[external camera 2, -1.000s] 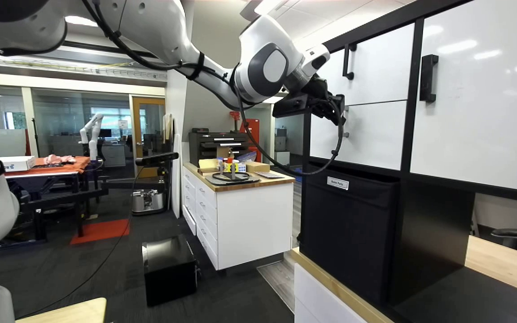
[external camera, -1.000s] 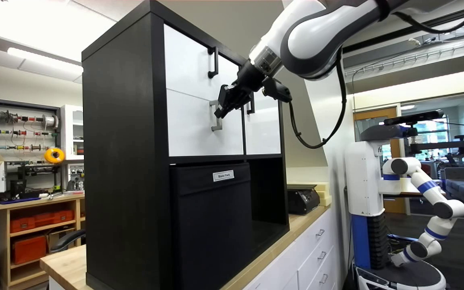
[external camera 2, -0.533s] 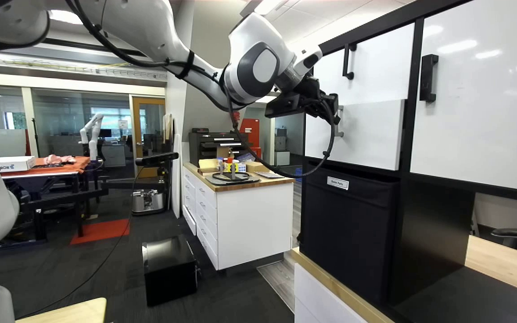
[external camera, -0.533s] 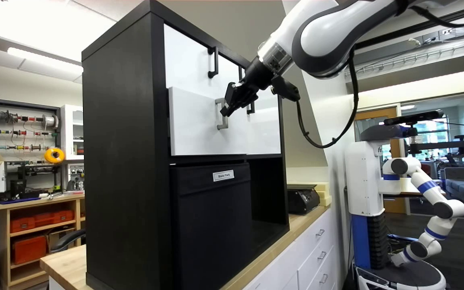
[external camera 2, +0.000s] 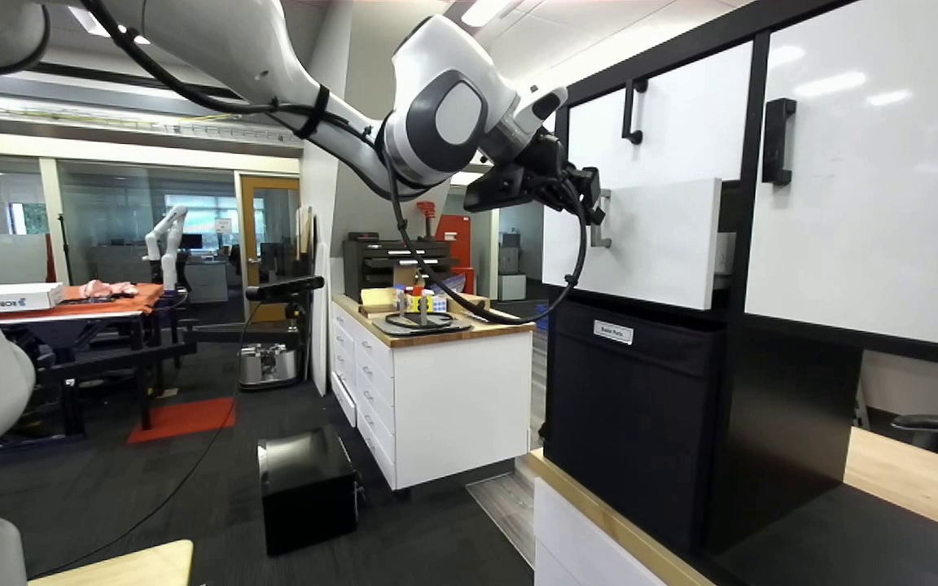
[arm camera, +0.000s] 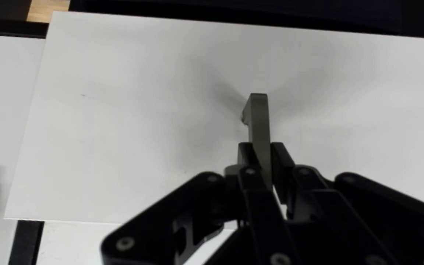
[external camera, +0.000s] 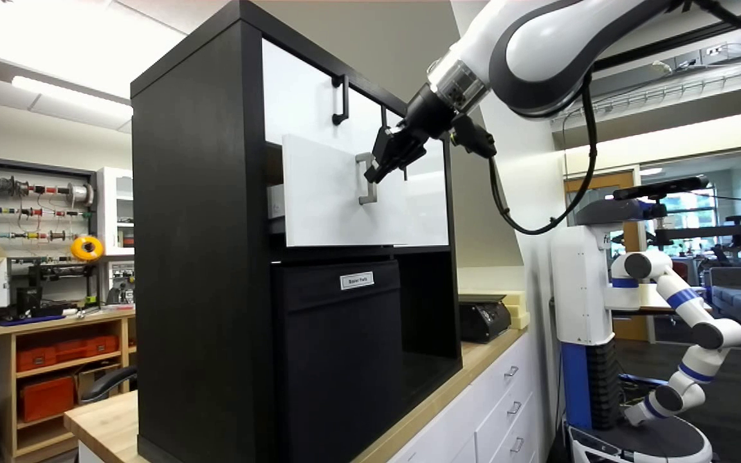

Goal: Open the bottom drawer of the file cabinet

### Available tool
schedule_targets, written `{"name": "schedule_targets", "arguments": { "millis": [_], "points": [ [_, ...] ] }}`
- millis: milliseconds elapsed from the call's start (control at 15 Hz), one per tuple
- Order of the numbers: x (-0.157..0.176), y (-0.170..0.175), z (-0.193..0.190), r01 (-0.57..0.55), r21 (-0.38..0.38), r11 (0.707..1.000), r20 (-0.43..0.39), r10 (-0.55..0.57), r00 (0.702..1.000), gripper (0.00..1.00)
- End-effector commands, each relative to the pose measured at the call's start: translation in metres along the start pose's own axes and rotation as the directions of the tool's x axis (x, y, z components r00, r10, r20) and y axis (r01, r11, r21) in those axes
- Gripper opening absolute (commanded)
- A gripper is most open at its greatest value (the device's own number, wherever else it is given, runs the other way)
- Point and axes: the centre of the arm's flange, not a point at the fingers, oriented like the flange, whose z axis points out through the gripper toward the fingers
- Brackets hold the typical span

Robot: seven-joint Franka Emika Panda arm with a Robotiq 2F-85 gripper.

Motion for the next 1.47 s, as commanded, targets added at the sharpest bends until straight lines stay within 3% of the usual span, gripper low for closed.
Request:
{"name": "schedule_targets", "arguments": {
  "millis": [0, 1000, 1400],
  "points": [
    [-0.031, 0.02, -0.016, -0.029, -0.05, 0.998, 0.04, 0.031, 0.999, 0.05],
    [-0.083, 0.029, -0.074, -0.185, -0.137, 0.973, 0.044, 0.192, 0.98, 0.05],
    [-0.103, 0.029, -0.102, -0.199, -0.159, 0.967, 0.045, 0.208, 0.977, 0.05]
  ]
}}
